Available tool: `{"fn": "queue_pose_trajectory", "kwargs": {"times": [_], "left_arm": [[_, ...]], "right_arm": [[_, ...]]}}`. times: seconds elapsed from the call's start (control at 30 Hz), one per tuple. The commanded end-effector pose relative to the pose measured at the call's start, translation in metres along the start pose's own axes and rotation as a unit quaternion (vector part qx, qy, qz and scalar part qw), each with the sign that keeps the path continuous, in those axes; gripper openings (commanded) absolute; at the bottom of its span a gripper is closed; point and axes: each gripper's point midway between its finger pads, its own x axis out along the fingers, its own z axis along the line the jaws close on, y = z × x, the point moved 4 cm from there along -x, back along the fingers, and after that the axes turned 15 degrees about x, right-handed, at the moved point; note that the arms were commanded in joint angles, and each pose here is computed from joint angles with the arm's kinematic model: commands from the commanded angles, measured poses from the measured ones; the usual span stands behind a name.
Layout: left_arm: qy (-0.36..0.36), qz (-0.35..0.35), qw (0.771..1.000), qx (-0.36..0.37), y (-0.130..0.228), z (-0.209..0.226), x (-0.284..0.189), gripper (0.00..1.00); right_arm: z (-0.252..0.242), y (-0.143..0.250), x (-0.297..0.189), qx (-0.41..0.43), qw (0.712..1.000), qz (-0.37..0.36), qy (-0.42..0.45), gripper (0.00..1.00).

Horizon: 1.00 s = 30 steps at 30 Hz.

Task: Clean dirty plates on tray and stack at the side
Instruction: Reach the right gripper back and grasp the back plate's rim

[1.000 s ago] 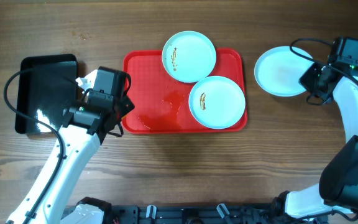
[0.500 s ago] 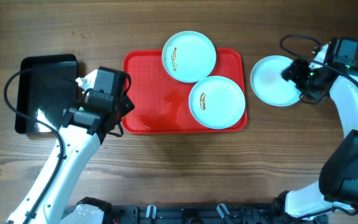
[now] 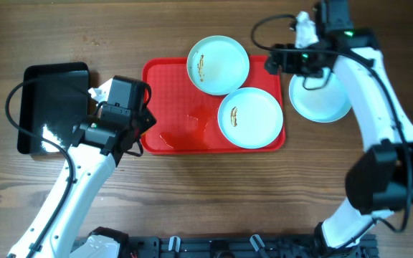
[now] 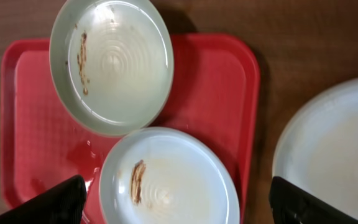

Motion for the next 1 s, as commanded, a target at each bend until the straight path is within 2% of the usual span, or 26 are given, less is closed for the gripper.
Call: {"fn": "queue_pose_trajectory", "kwargs": {"times": [0.0, 0.07, 0.1, 0.17, 0.2, 0.47, 0.63, 0.97], "left_arm": [[0.008, 0.001, 1.0, -0.006, -0.003, -0.003, 0.0, 0.04], [0.006, 0.003, 1.0, -0.001, -0.003, -0.003, 0.002, 0.04], [0.005, 0.004, 1.0, 0.007, -0.003, -0.003, 0.003, 0.04], [0.003, 0.008, 1.0, 0.012, -0.002, -0.004, 0.006, 0.04], [0.002, 0.01, 1.0, 0.012, -0.001, -0.004, 0.007, 0.04], [0.003, 0.022, 1.0, 0.014, 0.001, -0.005, 0.012, 0.04], [0.003, 0.022, 1.0, 0.014, 0.001, -0.005, 0.012, 0.04], [0.003, 0.022, 1.0, 0.014, 0.001, -0.005, 0.012, 0.04]], "right_arm": [[0.004, -0.007, 0.045, -0.02, 1.0, -0.003, 0.016, 0.94], [0.008, -0.011, 0.058, -0.01, 1.0, -0.01, 0.01, 0.91], [0.011, -0.013, 0.067, -0.006, 1.0, -0.014, 0.006, 0.86], [0.015, -0.015, 0.082, -0.009, 1.0, -0.019, 0.001, 0.61], [0.016, -0.016, 0.09, -0.001, 1.0, -0.02, -0.001, 0.53], [0.01, -0.016, 0.142, 0.034, 0.999, -0.021, -0.007, 0.42], [0.008, -0.011, 0.16, 0.05, 0.999, -0.014, -0.005, 0.4], [0.032, 0.001, 0.167, 0.055, 0.998, 0.005, -0.039, 0.09]]}}
